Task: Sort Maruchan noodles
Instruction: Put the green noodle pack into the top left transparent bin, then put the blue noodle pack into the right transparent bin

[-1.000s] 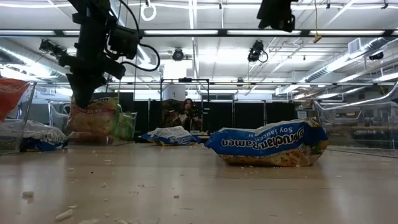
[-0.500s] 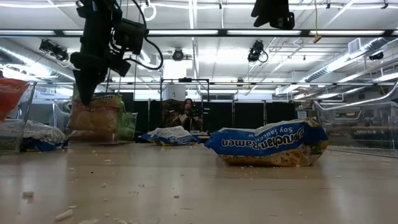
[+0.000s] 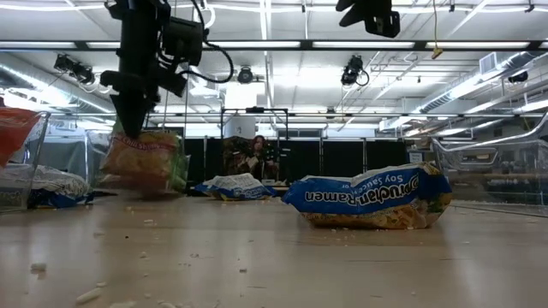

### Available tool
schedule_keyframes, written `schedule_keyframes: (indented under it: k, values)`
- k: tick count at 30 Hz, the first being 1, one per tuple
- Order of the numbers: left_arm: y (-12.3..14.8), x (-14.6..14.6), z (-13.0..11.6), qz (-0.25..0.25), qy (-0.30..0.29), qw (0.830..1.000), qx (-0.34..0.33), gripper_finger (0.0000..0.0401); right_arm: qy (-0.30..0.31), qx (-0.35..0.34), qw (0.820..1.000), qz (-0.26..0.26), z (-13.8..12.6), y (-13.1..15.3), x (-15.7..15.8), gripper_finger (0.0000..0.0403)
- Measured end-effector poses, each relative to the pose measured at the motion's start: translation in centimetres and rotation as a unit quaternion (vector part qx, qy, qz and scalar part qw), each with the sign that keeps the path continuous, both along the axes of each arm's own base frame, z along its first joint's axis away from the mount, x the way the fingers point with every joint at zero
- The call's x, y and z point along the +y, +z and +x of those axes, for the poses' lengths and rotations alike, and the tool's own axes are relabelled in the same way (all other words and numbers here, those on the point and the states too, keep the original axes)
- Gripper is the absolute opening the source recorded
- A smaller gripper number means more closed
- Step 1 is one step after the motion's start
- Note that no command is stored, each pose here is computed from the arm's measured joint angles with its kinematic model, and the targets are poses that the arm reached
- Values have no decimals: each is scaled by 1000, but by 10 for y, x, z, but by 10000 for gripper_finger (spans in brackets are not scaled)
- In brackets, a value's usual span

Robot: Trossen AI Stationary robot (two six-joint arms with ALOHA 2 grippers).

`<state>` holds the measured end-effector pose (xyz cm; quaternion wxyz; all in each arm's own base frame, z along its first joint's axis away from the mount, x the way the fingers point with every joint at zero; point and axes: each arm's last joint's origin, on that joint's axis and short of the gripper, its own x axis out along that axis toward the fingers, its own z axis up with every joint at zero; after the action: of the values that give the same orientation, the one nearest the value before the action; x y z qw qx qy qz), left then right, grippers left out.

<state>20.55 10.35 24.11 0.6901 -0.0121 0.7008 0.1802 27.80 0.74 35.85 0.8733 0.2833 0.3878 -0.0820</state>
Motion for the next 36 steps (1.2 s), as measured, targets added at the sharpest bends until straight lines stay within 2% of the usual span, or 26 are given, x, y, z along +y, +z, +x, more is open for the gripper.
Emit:
schedule_keyframes:
  k: [4,9,14,18,21,29,33,36]
  values:
    - [5,1,1,15,-35,999,10,105,1,-22,1000,-3,3,3,0,110]
    - [21,1,-1,12,-33,999,24,105,-3,-42,999,-30,6,6,-1,111]
    - [33,-1,0,-53,14,998,-17,105,0,-52,997,-55,7,7,-4,112]
    - [26,0,0,-93,83,991,-46,105,8,-56,996,-65,7,8,-5,112]
    - [19,3,3,-107,103,988,-54,105,9,-58,996,-66,7,8,-5,112]
    - [22,2,2,-64,112,990,-57,105,7,-58,995,-83,7,8,-6,112]
    - [23,11,2,-16,153,986,-70,105,-3,-57,994,-90,7,8,-7,113]
    - [24,23,5,-10,191,974,-122,105,-11,-59,994,-96,8,8,-7,114]
